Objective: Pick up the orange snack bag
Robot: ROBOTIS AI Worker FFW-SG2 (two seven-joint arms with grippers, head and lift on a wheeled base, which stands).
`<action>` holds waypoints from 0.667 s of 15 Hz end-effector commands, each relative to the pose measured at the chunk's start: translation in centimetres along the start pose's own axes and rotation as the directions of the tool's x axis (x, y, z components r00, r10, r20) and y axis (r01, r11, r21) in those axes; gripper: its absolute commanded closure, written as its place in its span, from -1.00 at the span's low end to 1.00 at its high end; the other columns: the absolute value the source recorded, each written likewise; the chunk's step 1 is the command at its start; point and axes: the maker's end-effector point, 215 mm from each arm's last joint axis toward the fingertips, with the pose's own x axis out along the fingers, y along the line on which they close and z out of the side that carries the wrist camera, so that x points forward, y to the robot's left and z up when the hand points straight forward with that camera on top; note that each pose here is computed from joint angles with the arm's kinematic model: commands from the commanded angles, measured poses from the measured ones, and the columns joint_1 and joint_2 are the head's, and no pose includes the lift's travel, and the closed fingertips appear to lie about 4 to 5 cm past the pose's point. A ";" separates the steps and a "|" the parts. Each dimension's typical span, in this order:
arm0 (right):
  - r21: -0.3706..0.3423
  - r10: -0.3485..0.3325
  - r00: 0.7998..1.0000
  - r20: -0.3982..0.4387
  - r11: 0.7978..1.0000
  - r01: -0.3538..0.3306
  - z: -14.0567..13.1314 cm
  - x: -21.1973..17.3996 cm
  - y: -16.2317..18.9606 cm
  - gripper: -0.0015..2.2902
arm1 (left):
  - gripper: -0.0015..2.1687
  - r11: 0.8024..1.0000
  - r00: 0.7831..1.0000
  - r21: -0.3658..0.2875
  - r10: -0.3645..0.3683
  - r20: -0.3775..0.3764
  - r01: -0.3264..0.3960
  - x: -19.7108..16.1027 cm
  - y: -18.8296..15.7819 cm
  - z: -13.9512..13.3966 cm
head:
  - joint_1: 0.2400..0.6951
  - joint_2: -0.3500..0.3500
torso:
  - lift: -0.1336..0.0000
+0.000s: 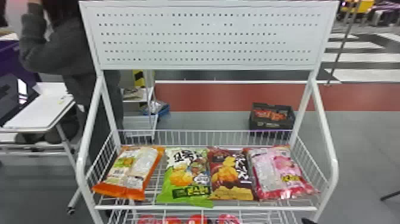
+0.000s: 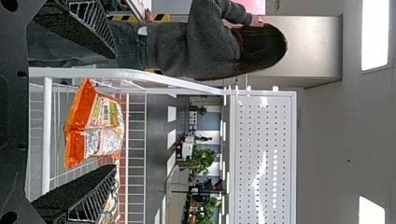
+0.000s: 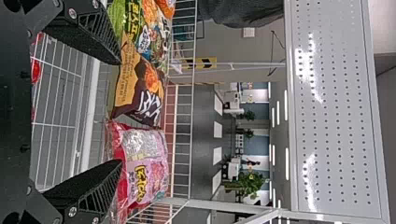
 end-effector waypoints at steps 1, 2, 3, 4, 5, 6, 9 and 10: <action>0.001 0.000 1.000 0.001 1.000 0.000 0.0 0.0 0.0 -0.87 | -0.96 1.000 1.000 0.001 0.001 0.000 -0.001 0.0 0.0 0.0 | 0.14 0.00 | 1.00; 0.001 0.001 1.000 0.001 1.000 -0.001 0.0 0.0 0.1 -0.87 | -0.96 1.000 1.000 0.001 0.001 0.001 -0.001 0.0 0.0 0.0 | 0.14 0.00 | 1.00; 0.003 0.000 1.000 0.001 1.000 0.000 0.0 0.0 0.1 -0.87 | -0.96 1.000 1.000 0.001 0.001 0.000 -0.001 0.0 0.1 0.0 | 0.14 0.00 | 1.00; 0.003 0.000 1.000 -0.001 1.000 0.000 0.0 0.0 0.1 -0.87 | -0.96 1.000 1.000 0.001 0.001 0.000 -0.001 0.0 0.1 0.0 | 0.14 0.00 | 1.00; 0.002 -0.001 1.000 0.001 1.000 0.001 0.1 0.0 0.0 -0.87 | -0.96 1.000 1.000 0.001 -0.001 0.001 0.001 0.0 0.0 0.0 | 0.14 0.00 | 1.00; 0.001 0.000 1.000 0.001 1.000 0.000 0.0 0.0 0.0 -0.87 | -0.96 1.000 1.000 0.000 -0.003 -0.001 0.003 0.0 -0.1 0.0 | 0.14 0.00 | 1.00; 0.002 0.000 1.000 0.003 1.000 0.000 0.1 -0.1 0.0 -0.87 | -0.96 1.000 1.000 -0.002 -0.007 -0.001 0.007 0.0 -0.2 0.0 | 0.14 0.00 | 1.00; 0.001 -0.001 1.000 0.003 1.000 0.001 0.1 -0.1 0.0 -0.87 | -0.96 1.000 1.000 -0.002 -0.009 0.000 0.009 0.0 -0.3 0.0 | 0.14 0.00 | 1.00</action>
